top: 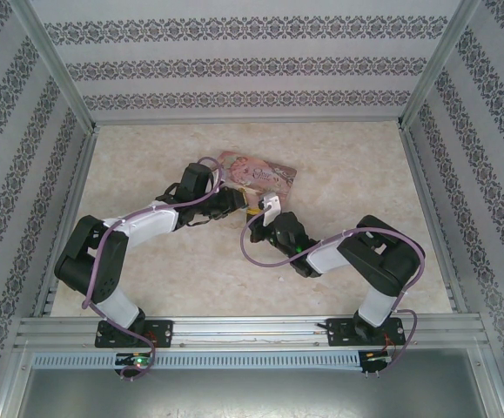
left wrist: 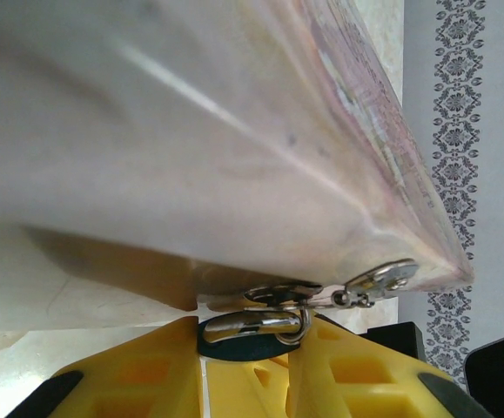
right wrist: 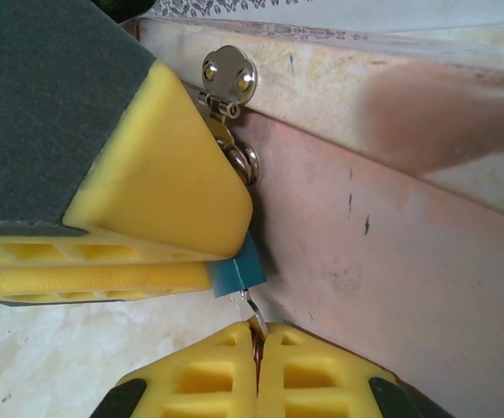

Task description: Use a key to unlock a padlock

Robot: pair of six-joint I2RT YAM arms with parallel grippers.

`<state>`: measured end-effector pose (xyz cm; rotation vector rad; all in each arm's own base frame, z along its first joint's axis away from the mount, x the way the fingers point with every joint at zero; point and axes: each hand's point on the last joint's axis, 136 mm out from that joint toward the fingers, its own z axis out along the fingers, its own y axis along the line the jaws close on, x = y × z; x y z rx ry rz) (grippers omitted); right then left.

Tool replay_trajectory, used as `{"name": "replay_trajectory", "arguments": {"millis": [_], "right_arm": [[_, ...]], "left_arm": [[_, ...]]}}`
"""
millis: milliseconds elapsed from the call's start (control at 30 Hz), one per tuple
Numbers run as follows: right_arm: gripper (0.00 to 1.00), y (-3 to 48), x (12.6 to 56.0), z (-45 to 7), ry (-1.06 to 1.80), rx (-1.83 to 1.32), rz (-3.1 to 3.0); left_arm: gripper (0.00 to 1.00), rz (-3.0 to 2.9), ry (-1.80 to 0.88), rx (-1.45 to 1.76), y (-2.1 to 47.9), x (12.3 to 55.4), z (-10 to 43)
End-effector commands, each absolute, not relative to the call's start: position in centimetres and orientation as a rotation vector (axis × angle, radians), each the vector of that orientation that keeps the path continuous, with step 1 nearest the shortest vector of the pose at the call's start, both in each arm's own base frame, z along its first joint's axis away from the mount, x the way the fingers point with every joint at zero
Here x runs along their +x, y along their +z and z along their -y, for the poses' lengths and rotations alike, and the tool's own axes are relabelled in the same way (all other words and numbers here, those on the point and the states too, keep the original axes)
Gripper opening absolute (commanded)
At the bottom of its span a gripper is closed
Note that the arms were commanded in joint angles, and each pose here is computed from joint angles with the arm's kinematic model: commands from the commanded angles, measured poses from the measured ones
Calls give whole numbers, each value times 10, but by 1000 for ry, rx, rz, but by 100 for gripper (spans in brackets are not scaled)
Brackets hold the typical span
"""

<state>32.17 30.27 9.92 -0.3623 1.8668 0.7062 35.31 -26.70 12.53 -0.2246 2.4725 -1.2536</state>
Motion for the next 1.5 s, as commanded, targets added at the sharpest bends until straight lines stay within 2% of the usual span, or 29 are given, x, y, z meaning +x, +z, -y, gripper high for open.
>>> {"name": "replay_trajectory", "arguments": {"millis": [0, 667, 1033, 1200, 1467], "right_arm": [[0, 130, 332, -316, 777, -352, -1756], [0, 61, 329, -305, 765, -254, -1937], [0, 38, 321, -293, 751, -208, -2002], [0, 34, 315, -294, 777, -223, -2014], [0, 45, 305, -302, 882, -219, -2021]], "left_arm": [[27, -2475, -1406, -120, 137, 338, 289], [27, -2554, -1335, -129, 78, 350, 288], [46, -2508, -1335, -191, 80, 350, 275], [52, -2475, -1339, -211, 88, 346, 264], [55, -2305, -1333, -333, 109, 346, 219]]}}
